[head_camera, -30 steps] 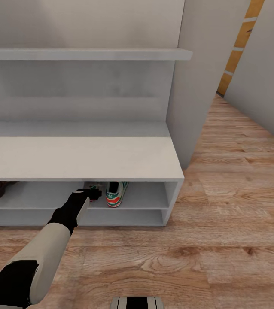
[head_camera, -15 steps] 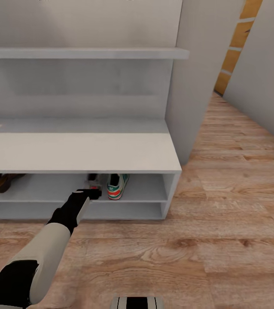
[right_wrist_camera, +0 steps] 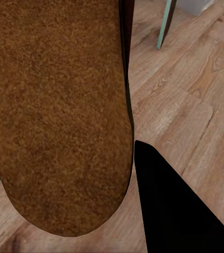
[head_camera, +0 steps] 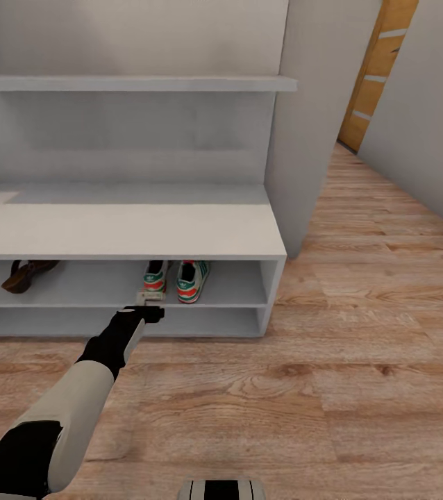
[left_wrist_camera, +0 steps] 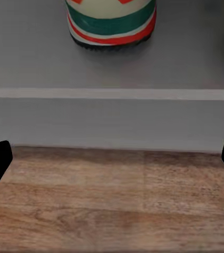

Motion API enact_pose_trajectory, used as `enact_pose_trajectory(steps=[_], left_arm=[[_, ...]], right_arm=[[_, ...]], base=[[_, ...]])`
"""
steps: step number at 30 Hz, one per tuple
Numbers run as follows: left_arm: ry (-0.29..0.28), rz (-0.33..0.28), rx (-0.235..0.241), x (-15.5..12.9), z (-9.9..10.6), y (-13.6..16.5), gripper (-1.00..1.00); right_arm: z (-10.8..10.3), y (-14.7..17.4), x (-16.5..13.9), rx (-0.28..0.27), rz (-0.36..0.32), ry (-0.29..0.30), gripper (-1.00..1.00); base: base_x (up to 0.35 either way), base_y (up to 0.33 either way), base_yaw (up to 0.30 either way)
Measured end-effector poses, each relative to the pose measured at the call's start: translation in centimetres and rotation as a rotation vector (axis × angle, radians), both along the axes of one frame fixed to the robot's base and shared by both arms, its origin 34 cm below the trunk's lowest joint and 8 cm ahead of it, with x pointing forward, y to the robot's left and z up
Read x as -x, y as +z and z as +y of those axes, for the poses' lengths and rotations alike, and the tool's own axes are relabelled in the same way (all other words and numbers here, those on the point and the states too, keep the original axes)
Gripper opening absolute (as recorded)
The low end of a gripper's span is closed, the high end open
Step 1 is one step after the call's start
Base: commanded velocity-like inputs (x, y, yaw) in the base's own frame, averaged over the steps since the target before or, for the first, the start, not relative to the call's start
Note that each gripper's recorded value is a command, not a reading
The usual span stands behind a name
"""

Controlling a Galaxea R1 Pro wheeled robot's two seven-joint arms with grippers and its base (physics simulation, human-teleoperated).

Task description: Pick up the two gym shoes and the two sandals from the corridor floor and place them onto the hallstand (shoe rack) in the corridor, making sure they are on the rack and not on the floor. Arrange them so the two gym shoes are next to each other and the two sandals are next to each other.

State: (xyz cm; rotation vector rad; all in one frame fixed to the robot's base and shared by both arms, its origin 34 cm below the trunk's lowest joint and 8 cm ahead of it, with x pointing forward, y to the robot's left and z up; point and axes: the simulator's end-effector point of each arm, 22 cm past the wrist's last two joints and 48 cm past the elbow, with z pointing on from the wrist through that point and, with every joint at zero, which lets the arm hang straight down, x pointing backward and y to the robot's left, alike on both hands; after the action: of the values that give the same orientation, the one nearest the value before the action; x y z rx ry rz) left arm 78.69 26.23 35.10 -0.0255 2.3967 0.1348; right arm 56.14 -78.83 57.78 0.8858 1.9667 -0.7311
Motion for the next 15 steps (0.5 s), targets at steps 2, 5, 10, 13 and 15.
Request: enact_pose_trajectory(steps=[2, 5, 10, 13, 15], left_arm=[[0.000, -0.007, 0.000, -0.1, 0.0, 0.1, 1.00], [0.007, -0.052, -0.010, -0.7, 1.1, 0.6, 1.00], [0.026, -0.055, -0.036, 1.1, 4.4, -2.6, 1.00], [0.012, -0.073, 0.014, 3.1, 4.7, -5.4, 1.00], [0.006, -0.089, 0.061, 4.3, 4.0, -6.8, 1.00]], right_arm=[[0.0, 0.0, 0.0, 0.000, 0.000, 0.000, -1.00], [0.0, 0.0, 0.0, 0.000, 0.000, 0.000, -1.00], [0.0, 0.0, 0.0, -0.001, 0.000, 0.000, -1.00], [0.0, -0.1, 0.0, 0.000, 0.000, -0.001, -1.00], [0.0, -0.1, 0.0, 0.001, 0.001, -0.002, -1.00]], base=[[-0.007, 0.000, 0.000], [-0.002, 0.000, 0.000], [0.000, 0.000, 0.000], [0.000, 0.000, 0.000], [0.000, 0.000, 0.000]])
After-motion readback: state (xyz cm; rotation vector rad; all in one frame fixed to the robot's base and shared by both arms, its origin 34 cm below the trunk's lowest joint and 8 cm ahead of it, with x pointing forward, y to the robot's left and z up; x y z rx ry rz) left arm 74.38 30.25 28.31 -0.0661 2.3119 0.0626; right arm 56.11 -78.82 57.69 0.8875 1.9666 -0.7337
